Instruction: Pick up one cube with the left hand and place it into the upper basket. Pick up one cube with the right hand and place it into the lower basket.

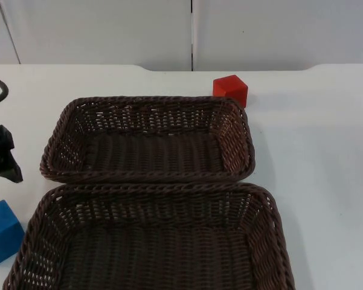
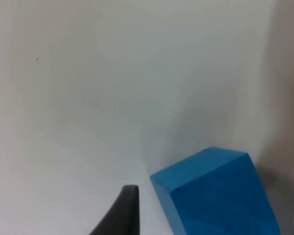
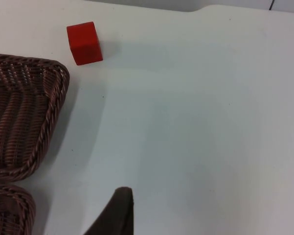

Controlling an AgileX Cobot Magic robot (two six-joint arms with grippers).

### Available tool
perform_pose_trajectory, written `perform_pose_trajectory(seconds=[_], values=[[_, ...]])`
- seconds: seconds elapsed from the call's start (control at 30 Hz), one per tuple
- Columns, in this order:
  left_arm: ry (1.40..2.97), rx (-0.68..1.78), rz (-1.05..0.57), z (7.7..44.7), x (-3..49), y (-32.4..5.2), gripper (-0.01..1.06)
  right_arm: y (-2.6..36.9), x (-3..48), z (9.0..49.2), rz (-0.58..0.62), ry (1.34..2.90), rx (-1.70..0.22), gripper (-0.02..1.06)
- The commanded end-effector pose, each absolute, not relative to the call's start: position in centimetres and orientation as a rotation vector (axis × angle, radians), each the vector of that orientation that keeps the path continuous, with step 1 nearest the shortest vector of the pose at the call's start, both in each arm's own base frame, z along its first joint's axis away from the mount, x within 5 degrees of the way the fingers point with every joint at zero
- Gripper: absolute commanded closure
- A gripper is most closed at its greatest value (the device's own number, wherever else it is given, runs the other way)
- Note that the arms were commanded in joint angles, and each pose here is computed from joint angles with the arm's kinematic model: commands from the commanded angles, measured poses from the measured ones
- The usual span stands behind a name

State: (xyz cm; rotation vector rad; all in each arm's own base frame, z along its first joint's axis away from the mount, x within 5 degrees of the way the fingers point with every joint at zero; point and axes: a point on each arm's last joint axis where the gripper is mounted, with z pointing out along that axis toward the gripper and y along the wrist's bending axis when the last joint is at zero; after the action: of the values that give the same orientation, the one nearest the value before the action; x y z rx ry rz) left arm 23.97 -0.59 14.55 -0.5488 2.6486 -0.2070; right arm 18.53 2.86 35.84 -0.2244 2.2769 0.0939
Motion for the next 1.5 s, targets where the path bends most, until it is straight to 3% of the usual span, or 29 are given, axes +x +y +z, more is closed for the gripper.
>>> perform_pose_trajectory(seconds=[0.0,0.77,1.1,1.17,1.23,1.3,1.37,1.43,1.47], values=[[2.631,-0.596,-0.217,14.4,24.3,-0.5,0.00,2.8,18.5,36.2,0.094,2.260,-0.220,-0.01],[2.713,-0.659,-0.141,8.5,25.4,-0.1,0.00,2.8,18.5,36.2,0.092,2.260,-0.225,-0.01],[2.707,-0.655,-0.138,8.3,25.5,-0.1,0.02,2.8,18.5,36.2,0.094,2.260,-0.225,-0.01],[2.705,-0.654,-0.138,8.3,25.5,-0.1,0.08,2.8,18.5,36.2,0.094,2.260,-0.225,-0.01],[2.699,-0.671,-0.141,8.4,25.5,-0.1,0.23,2.8,18.5,36.2,0.094,2.260,-0.225,-0.01],[2.683,-0.724,-0.153,8.4,25.6,-0.1,0.46,2.8,18.5,36.2,0.094,2.260,-0.225,-0.01],[2.679,-0.738,-0.157,8.4,25.6,-0.1,0.53,2.8,18.5,36.2,0.094,2.260,-0.225,-0.01],[2.657,-0.769,-0.170,8.7,25.6,-0.1,0.84,2.8,18.5,36.2,0.096,2.260,-0.222,-0.01],[2.652,-0.768,-0.172,8.9,25.6,-0.1,0.90,2.8,18.5,36.2,0.097,2.260,-0.219,-0.01]])
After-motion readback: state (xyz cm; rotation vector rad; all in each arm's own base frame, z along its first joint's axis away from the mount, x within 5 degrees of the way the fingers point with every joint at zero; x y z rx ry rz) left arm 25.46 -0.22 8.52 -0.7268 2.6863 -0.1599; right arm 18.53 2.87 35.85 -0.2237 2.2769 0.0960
